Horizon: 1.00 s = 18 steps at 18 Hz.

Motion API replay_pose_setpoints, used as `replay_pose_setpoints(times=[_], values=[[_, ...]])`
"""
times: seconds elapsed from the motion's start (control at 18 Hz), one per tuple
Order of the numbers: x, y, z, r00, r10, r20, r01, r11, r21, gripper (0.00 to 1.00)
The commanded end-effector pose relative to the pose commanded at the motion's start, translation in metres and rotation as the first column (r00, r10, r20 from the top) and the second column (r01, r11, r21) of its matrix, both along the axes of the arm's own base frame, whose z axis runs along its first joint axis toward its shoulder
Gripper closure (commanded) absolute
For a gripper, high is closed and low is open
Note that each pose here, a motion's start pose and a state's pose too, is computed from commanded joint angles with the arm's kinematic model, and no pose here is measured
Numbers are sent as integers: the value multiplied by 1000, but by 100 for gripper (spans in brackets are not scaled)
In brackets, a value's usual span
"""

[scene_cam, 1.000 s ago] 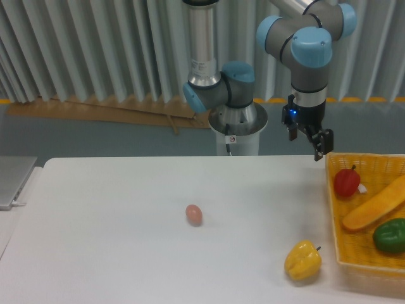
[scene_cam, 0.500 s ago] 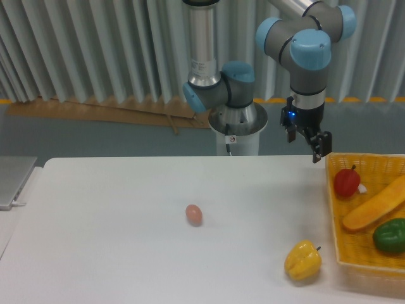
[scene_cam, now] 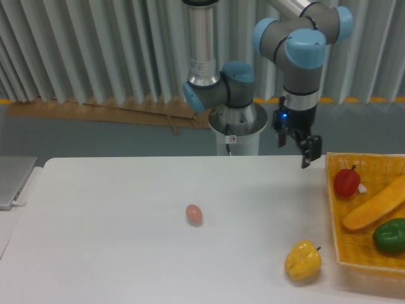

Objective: Place the red peppers in a basket

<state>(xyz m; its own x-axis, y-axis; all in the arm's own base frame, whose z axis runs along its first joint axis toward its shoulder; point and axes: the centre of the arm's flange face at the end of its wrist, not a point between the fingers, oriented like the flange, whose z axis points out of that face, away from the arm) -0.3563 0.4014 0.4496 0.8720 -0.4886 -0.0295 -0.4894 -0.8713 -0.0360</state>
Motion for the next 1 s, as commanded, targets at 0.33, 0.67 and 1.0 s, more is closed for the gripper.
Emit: replay_pose_setpoints(times=[0.33, 0.67, 1.0], values=[[6, 14, -7, 1000, -19, 14, 19, 1000, -2, 0], [5, 15, -9, 1000, -17, 15, 17, 1000, -3, 0], [0, 11, -8, 1000, -6, 9, 6, 1000, -9, 0]])
